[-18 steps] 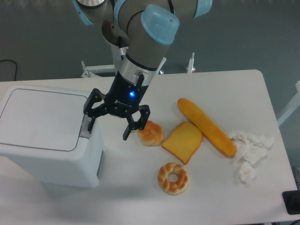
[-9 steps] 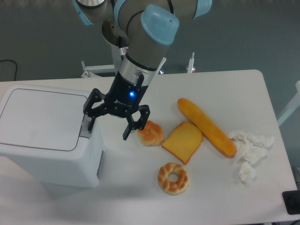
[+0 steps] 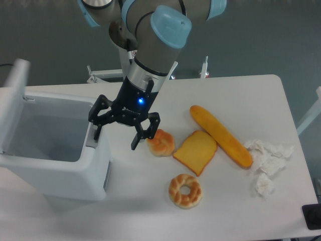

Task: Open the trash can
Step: 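Hold the press while the white lid springs open, then raise the gripper away from the opened trash can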

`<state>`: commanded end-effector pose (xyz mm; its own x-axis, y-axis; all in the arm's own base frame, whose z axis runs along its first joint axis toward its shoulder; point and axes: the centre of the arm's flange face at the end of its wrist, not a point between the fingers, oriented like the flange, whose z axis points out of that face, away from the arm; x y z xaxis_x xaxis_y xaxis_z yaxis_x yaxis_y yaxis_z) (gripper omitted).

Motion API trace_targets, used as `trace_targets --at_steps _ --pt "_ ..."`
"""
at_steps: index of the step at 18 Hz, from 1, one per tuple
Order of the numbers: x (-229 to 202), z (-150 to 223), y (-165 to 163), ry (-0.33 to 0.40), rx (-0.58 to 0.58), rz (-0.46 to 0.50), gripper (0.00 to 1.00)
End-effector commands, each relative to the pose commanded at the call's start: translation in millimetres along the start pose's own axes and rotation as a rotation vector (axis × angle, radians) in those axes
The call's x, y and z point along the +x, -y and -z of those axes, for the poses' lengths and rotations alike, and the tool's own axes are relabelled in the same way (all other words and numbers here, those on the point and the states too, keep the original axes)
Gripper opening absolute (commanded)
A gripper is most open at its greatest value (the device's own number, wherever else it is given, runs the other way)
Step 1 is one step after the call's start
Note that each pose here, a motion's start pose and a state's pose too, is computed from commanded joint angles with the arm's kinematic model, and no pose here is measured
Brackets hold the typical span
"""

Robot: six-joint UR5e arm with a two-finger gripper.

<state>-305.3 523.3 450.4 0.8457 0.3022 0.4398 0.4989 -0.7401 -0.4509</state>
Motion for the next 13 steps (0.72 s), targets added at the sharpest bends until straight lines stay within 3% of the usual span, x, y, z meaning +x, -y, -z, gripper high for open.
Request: trace_targets --at_steps 13 --pt "5 11 4 0.005 0.020 -0.011 1.00"
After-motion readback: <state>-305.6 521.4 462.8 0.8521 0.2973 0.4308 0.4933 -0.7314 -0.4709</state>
